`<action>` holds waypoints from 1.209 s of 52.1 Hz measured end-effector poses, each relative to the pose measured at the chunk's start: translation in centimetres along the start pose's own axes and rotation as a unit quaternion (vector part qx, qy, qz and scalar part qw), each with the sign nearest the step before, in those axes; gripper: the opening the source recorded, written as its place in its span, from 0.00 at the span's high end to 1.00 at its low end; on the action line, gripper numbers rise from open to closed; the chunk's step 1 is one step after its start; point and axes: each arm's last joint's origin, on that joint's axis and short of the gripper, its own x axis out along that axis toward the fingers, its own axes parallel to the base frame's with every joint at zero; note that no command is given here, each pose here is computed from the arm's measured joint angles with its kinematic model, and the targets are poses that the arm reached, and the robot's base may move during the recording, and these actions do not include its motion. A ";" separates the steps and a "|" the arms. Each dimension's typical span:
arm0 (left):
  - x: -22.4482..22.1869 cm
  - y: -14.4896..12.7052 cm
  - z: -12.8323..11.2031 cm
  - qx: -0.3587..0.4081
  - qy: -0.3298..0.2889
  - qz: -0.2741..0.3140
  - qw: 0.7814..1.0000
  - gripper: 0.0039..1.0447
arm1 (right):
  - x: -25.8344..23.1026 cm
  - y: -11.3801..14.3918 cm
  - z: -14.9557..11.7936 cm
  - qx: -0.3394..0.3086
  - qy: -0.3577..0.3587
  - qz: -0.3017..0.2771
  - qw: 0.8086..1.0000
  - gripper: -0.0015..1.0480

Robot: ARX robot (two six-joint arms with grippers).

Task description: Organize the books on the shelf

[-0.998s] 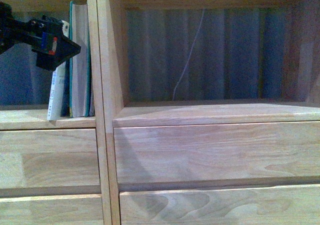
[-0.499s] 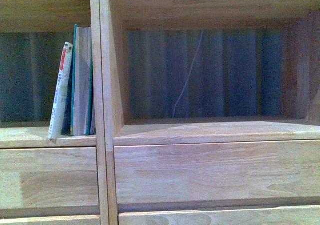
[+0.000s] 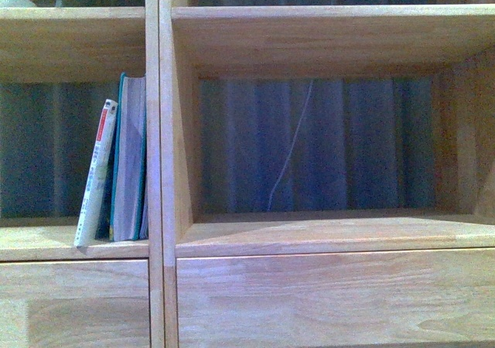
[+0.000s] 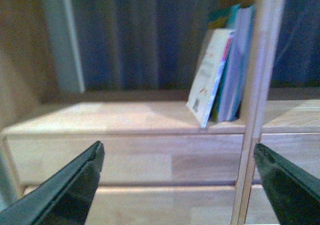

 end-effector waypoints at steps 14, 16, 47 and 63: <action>-2.3 -3.1 -6.7 -0.017 0.062 0.014 0.998 0.72 | -0.1 -0.2 -1.2 -0.297 -0.021 -0.100 0.949 0.48; -2.4 -3.4 -7.2 -0.016 0.061 0.012 0.998 0.78 | -0.2 -0.4 -1.4 -0.310 -0.018 -0.099 0.945 0.54; -3.0 -6.1 -12.5 -0.016 0.067 0.006 0.998 0.98 | -0.2 -1.7 -3.0 -0.339 -0.014 -0.100 0.935 0.97; -3.1 -6.2 -13.7 -0.015 0.066 0.005 0.998 0.98 | -0.3 -2.2 -3.6 -0.340 -0.019 -0.098 0.935 0.97</action>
